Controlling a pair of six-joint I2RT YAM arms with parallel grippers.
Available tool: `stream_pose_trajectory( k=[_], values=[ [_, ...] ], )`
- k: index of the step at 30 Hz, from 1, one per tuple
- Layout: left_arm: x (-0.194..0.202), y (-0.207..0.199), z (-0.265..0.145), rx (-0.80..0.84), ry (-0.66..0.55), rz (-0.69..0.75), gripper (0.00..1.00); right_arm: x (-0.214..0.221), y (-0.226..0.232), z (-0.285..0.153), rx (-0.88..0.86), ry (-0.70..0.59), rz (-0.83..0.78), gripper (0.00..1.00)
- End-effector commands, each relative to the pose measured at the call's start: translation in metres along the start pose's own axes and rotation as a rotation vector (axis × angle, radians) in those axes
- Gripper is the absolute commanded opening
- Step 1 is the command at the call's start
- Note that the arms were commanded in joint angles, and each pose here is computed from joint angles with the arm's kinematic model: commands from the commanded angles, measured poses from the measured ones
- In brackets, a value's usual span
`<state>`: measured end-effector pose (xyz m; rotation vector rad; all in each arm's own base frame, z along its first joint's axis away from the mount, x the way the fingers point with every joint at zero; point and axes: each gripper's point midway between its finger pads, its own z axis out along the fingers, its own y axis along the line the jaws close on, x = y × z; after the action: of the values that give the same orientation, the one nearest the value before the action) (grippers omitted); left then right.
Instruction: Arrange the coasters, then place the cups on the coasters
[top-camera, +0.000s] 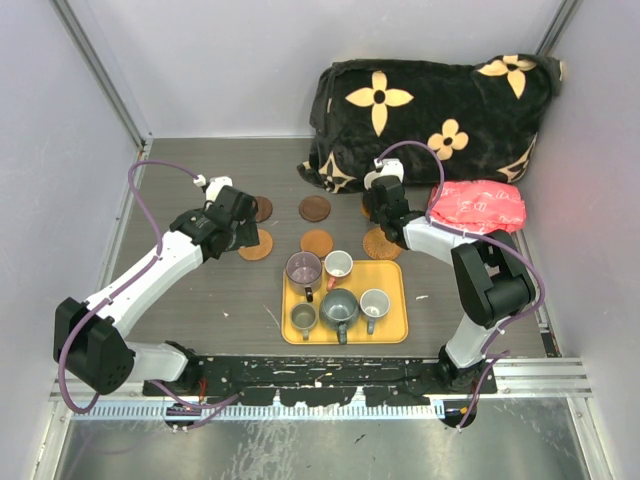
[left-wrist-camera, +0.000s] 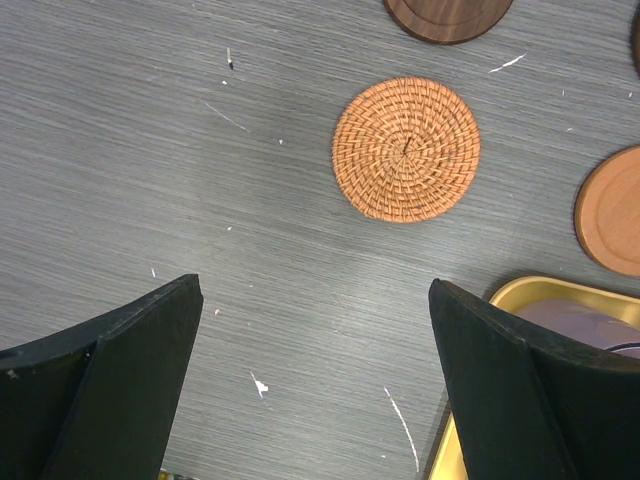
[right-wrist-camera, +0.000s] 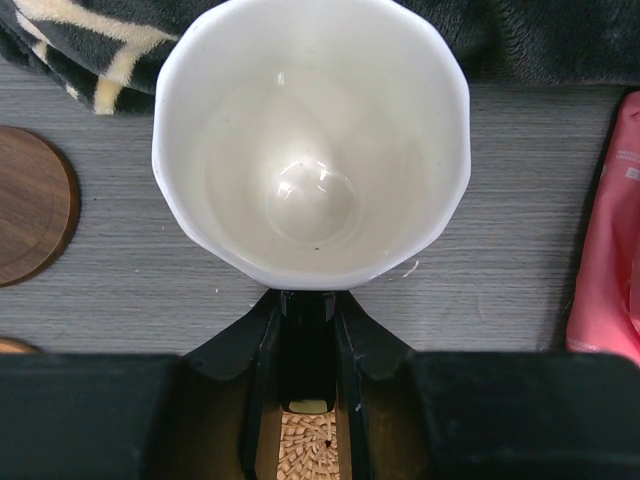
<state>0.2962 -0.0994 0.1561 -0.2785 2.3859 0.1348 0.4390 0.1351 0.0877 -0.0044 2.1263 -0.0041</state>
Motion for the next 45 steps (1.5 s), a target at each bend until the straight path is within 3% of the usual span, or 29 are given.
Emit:
stream_pose_trajectory(
  k=[1, 13, 24, 36, 45],
  values=[
    [-0.017, -0.003, -0.007, 0.016, -0.049, -0.026, 0.98, -0.045, 0.001, -0.003, 0.012, -0.119, 0.062, 0.28],
    [-0.017, -0.003, -0.009, 0.019, -0.052, -0.031, 0.98, -0.048, 0.002, -0.005, 0.012, -0.12, 0.071, 0.4],
    [-0.015, -0.003, -0.008, 0.021, -0.049, -0.033, 0.98, -0.046, 0.0, -0.014, 0.01, -0.114, 0.093, 0.45],
    [-0.016, -0.004, -0.009, 0.032, -0.054, -0.041, 0.98, -0.054, -0.001, -0.05, -0.006, -0.12, 0.128, 0.46],
    [-0.018, 0.0, -0.008, 0.013, -0.068, -0.028, 0.98, -0.041, 0.01, -0.114, -0.059, -0.025, 0.117, 0.46]
  ],
)
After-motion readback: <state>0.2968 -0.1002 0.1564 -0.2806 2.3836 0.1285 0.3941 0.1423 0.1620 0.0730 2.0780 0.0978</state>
